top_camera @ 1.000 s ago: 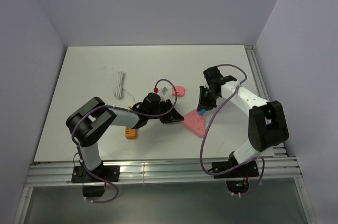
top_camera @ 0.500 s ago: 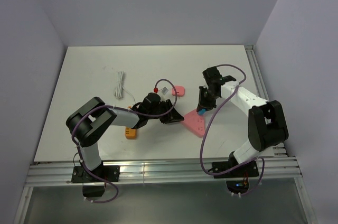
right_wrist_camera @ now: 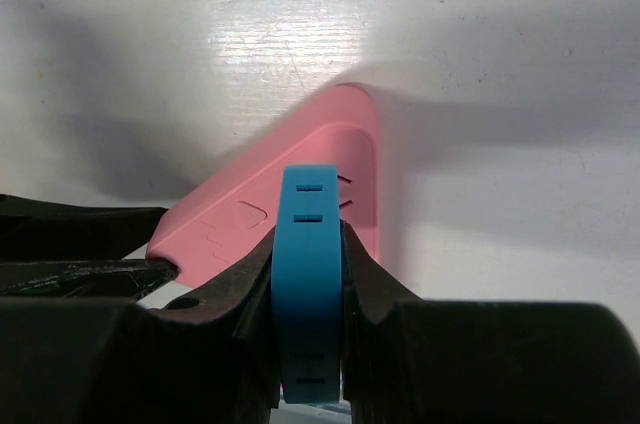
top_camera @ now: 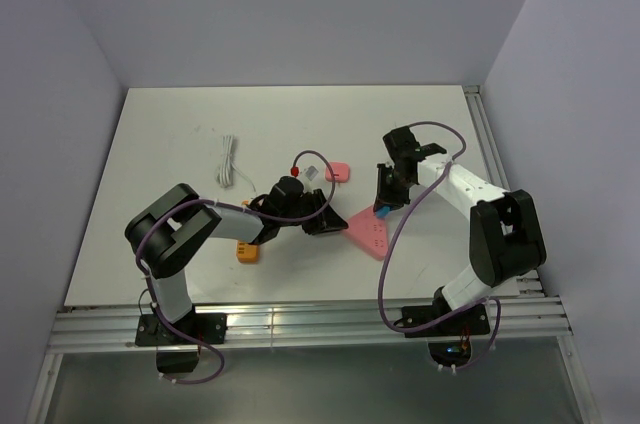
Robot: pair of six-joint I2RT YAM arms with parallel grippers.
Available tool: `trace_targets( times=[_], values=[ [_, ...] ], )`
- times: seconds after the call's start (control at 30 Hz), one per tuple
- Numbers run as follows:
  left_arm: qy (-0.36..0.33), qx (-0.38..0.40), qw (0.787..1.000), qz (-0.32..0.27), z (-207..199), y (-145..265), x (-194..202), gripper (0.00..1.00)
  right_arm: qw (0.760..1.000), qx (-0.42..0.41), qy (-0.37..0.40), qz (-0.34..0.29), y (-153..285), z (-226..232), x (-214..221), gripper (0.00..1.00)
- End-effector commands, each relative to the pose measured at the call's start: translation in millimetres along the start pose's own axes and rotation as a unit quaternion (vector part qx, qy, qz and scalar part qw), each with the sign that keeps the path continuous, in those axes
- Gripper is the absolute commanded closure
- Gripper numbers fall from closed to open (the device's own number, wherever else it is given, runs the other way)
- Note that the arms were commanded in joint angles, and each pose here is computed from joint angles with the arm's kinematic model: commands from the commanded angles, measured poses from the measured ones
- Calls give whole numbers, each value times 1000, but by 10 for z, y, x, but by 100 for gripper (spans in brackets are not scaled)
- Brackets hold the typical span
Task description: Insert the plug
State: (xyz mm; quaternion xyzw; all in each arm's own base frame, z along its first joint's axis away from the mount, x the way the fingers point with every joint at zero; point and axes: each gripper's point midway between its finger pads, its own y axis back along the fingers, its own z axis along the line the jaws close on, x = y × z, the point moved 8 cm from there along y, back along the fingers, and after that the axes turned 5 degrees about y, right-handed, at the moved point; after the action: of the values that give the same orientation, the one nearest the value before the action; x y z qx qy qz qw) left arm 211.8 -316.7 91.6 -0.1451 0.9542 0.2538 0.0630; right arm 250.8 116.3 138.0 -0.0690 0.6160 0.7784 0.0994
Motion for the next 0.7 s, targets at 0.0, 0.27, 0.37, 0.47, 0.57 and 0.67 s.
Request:
trace_targets(
  times=[0.0, 0.27, 0.37, 0.47, 0.57, 0.67],
  values=[
    [-6, -34, 999, 5, 177, 0, 74, 100, 1000, 0, 9, -5, -30, 19, -29, 100],
    [-5, -33, 999, 4, 170, -2, 70, 100, 1000, -11, 13, 8, -84, 73, 3, 100],
    [-5, -33, 999, 4, 179, -4, 69, 100, 1000, -10, 14, 8, -114, 76, 15, 100],
    [-4, -33, 999, 4, 181, -4, 70, 100, 1000, -8, 12, 10, -133, 72, 17, 100],
    [-5, -35, 999, 5, 183, -8, 68, 100, 1000, 2, 13, 8, -138, 61, -9, 100],
    [-3, -34, 999, 7, 188, -10, 75, 100, 1000, 20, 17, 10, -151, 44, -23, 100]
  ],
)
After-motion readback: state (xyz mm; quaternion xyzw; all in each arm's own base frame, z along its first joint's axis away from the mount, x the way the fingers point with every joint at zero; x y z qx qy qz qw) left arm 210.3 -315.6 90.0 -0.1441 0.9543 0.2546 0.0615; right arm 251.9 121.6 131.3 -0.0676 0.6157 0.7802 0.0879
